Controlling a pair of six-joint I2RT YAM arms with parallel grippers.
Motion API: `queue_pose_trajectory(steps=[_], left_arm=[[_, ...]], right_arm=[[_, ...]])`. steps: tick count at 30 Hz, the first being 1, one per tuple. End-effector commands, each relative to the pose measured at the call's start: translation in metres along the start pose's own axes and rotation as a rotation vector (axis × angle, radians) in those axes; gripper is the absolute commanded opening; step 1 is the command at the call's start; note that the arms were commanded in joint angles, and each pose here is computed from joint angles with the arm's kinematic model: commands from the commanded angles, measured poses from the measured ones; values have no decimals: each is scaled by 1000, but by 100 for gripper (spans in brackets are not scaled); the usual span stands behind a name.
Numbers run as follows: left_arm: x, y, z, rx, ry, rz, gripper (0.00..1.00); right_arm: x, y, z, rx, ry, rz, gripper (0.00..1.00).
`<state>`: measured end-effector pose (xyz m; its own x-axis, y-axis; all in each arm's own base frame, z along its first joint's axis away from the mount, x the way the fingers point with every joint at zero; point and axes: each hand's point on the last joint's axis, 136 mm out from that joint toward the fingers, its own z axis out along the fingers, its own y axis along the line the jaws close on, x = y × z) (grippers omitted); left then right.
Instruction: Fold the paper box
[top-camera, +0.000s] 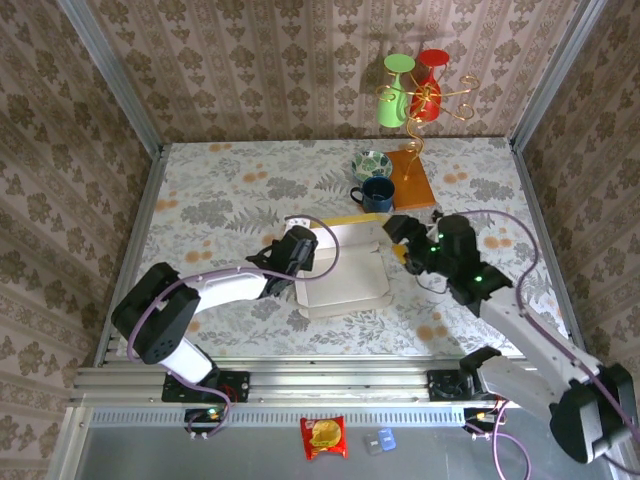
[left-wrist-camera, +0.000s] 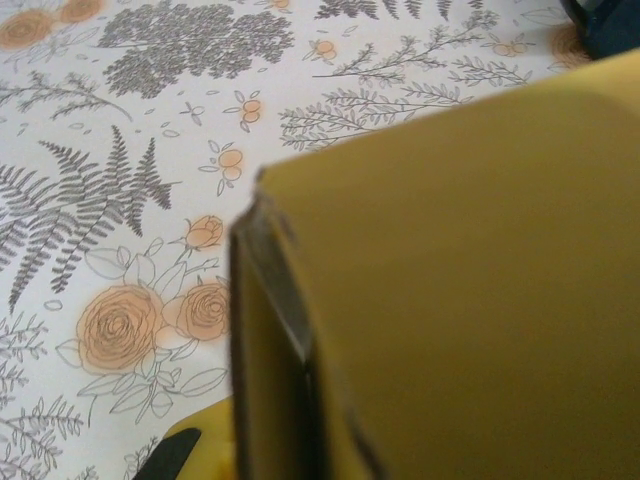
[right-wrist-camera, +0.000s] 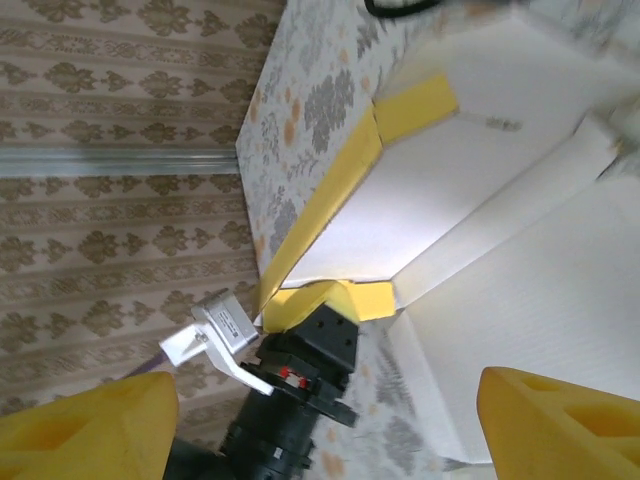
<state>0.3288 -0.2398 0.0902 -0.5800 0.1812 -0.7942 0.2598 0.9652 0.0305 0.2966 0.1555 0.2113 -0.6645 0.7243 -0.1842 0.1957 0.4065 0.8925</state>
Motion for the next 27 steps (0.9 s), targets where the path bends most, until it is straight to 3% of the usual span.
queue_pose_trajectory(steps=[1, 6, 11, 20, 27], left_arm=[[-11, -3, -3, 78, -26, 67, 0], [-8, -2, 2, 144, -10, 129, 0], [-6, 1, 11, 242, 22, 129, 0], [-8, 6, 24, 346, 64, 132, 0], [-13, 10, 35, 369, 88, 134, 0]], right_arm=[[-3, -23, -31, 107, 53, -143, 77], [-34, -66, -38, 189, 26, -136, 58], [-48, -89, -17, 281, 68, -260, 42], [-65, -109, 41, 294, 172, -424, 36], [-42, -103, 85, 259, 319, -590, 39]])
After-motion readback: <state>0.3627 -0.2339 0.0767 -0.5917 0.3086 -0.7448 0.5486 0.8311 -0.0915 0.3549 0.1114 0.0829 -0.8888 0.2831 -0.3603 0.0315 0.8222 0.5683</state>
